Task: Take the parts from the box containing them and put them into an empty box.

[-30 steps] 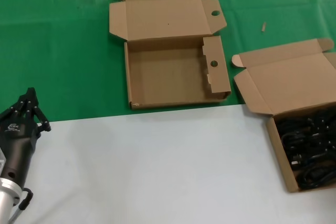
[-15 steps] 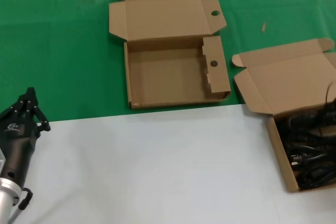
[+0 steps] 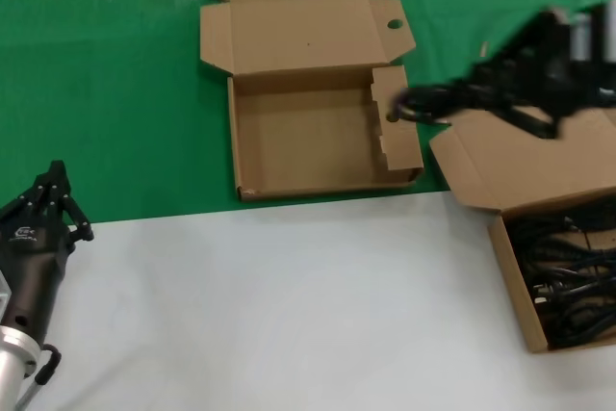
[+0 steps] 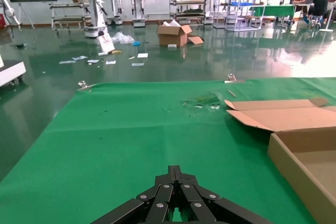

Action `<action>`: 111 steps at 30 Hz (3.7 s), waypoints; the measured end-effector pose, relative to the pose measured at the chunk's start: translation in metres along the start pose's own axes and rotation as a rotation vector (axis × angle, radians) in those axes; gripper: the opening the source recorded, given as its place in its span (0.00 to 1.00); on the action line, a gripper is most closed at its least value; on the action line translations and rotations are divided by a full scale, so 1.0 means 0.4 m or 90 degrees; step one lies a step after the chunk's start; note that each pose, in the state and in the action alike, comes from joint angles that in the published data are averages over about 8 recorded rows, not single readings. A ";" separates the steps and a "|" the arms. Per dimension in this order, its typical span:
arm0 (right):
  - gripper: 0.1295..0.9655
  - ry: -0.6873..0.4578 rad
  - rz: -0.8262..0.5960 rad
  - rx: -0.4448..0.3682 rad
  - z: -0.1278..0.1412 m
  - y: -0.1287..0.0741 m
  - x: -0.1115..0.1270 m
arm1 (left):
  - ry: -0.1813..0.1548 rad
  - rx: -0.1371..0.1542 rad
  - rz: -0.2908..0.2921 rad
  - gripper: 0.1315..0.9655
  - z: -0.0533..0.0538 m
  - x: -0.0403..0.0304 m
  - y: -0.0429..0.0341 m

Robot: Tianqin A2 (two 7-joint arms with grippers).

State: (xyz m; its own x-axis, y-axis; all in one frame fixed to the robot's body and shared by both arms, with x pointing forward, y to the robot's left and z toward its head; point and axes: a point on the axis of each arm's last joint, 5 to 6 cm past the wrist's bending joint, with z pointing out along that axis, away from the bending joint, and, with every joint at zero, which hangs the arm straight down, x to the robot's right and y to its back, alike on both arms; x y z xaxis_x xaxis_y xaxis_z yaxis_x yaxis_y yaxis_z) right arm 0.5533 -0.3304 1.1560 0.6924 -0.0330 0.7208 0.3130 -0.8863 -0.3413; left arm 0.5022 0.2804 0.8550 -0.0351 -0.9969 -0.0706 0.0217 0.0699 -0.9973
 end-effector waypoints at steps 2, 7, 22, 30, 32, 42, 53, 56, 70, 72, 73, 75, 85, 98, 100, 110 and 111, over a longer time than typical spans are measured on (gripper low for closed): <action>0.05 0.006 -0.004 0.019 0.031 -0.026 0.011 | 0.000 0.000 0.000 0.01 0.000 0.000 0.000; 0.05 0.007 -0.004 0.056 0.131 -0.070 0.025 | 0.000 0.000 0.000 0.01 0.000 0.000 0.000; 0.05 -0.011 -0.002 0.076 0.446 -0.109 0.032 | 0.000 0.000 0.000 0.01 0.000 0.000 0.000; 0.05 -0.013 -0.018 0.071 0.546 -0.114 0.026 | 0.000 0.000 0.000 0.01 0.000 0.000 0.000; 0.05 -0.010 -0.024 0.070 0.562 -0.114 0.024 | 0.000 0.000 0.000 0.01 0.000 0.000 0.000; 0.08 0.003 -0.044 0.049 0.594 -0.087 0.019 | 0.000 0.000 0.000 0.01 0.000 0.000 0.000; 0.21 0.034 0.035 0.094 0.534 -0.078 0.013 | 0.000 0.000 0.000 0.01 0.000 0.000 0.000; 0.28 0.059 0.086 0.131 0.493 -0.080 -0.003 | 0.000 0.000 0.000 0.01 0.000 0.000 0.000; 0.57 0.146 0.190 0.210 0.399 -0.068 -0.098 | 0.000 0.000 0.000 0.01 0.000 0.000 0.000; 0.63 0.149 0.194 0.213 0.400 -0.068 -0.102 | 0.000 0.000 0.000 0.02 0.000 0.000 0.000; 0.63 0.151 0.197 0.216 0.401 -0.067 -0.104 | 0.000 0.000 0.000 0.02 0.000 0.000 0.000; 0.68 0.156 0.203 0.222 0.404 -0.066 -0.111 | 0.000 0.000 0.000 0.02 0.000 0.000 0.000; 0.88 0.198 0.258 0.262 0.426 -0.053 -0.163 | 0.000 0.000 0.000 0.11 0.000 0.000 0.000; 0.99 0.267 0.348 0.298 0.448 -0.029 -0.241 | 0.000 0.000 0.000 0.39 0.000 0.000 0.000; 1.00 0.278 0.363 0.301 0.451 -0.024 -0.254 | 0.000 0.000 0.000 0.45 0.000 0.000 0.000; 1.00 0.336 0.440 0.306 0.461 0.000 -0.321 | 0.000 0.000 0.000 0.63 0.000 0.000 0.000; 1.00 0.342 0.448 0.305 0.461 0.002 -0.328 | 0.000 0.000 0.000 0.66 0.000 0.000 0.000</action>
State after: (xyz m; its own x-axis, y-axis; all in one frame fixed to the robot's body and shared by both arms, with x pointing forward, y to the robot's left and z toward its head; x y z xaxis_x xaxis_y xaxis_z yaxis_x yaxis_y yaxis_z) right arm 0.5827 -0.2417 0.9499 0.4730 -0.7858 0.3985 0.2564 -0.3099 -0.9155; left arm 0.5022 0.2804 0.8550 -0.0351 -0.9969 -0.0711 0.0218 0.0703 -0.9973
